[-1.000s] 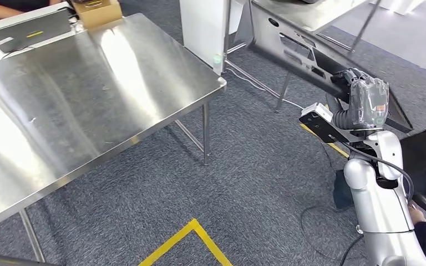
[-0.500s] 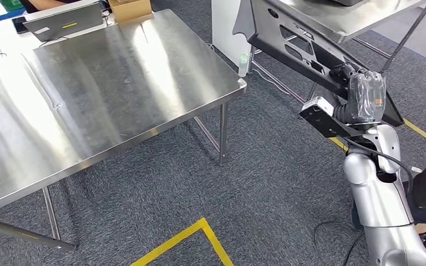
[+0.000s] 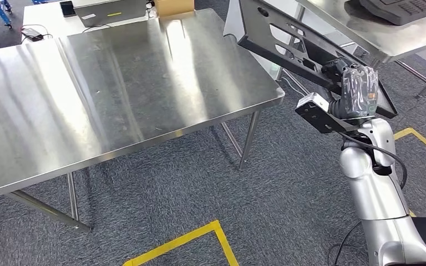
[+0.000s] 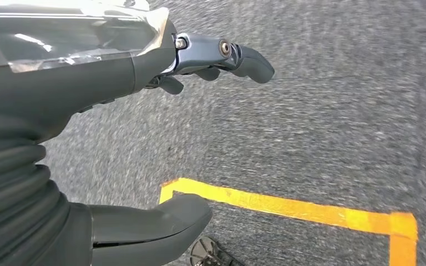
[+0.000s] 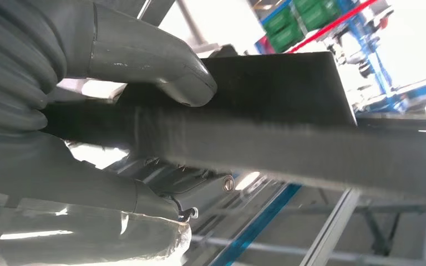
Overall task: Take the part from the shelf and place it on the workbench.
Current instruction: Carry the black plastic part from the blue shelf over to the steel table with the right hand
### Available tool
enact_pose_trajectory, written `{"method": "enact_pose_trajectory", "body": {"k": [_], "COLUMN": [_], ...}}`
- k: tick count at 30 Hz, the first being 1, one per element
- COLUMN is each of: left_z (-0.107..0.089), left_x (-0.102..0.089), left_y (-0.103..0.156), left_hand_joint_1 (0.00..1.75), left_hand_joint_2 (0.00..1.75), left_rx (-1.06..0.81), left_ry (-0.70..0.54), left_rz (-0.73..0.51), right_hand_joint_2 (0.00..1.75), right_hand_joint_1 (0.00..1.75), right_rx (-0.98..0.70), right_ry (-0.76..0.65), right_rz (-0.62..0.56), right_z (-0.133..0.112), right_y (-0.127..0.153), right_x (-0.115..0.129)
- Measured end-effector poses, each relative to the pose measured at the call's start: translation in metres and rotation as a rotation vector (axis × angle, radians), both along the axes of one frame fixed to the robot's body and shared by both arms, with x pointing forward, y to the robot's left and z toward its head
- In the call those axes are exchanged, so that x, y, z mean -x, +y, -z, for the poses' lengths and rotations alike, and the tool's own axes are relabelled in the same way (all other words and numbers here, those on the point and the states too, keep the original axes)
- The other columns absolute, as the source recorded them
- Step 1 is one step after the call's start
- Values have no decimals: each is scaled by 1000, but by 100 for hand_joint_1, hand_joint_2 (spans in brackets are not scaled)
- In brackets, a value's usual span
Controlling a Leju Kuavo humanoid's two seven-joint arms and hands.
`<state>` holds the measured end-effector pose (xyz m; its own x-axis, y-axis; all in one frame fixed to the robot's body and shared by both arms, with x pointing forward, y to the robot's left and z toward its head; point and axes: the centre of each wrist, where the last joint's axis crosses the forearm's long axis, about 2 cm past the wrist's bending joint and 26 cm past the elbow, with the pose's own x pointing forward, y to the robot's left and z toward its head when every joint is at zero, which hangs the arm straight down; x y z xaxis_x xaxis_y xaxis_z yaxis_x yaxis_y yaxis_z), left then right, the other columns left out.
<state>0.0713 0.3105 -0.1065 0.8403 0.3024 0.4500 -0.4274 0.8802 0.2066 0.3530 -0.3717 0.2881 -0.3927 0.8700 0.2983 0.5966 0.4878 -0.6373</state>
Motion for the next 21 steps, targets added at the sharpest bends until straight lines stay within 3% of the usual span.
{"method": "enact_pose_trajectory", "body": {"k": [21], "left_z": [-1], "left_x": [-8], "left_y": [0], "left_hand_joint_1": [0], "left_hand_joint_2": [175], "left_rx": [0], "left_ry": [-9], "left_rz": [24], "right_hand_joint_2": [175], "right_hand_joint_1": [175], "right_rx": [1], "right_ry": [23], "right_rz": [-3], "right_z": [8], "right_y": [5], "right_x": [-8]}}
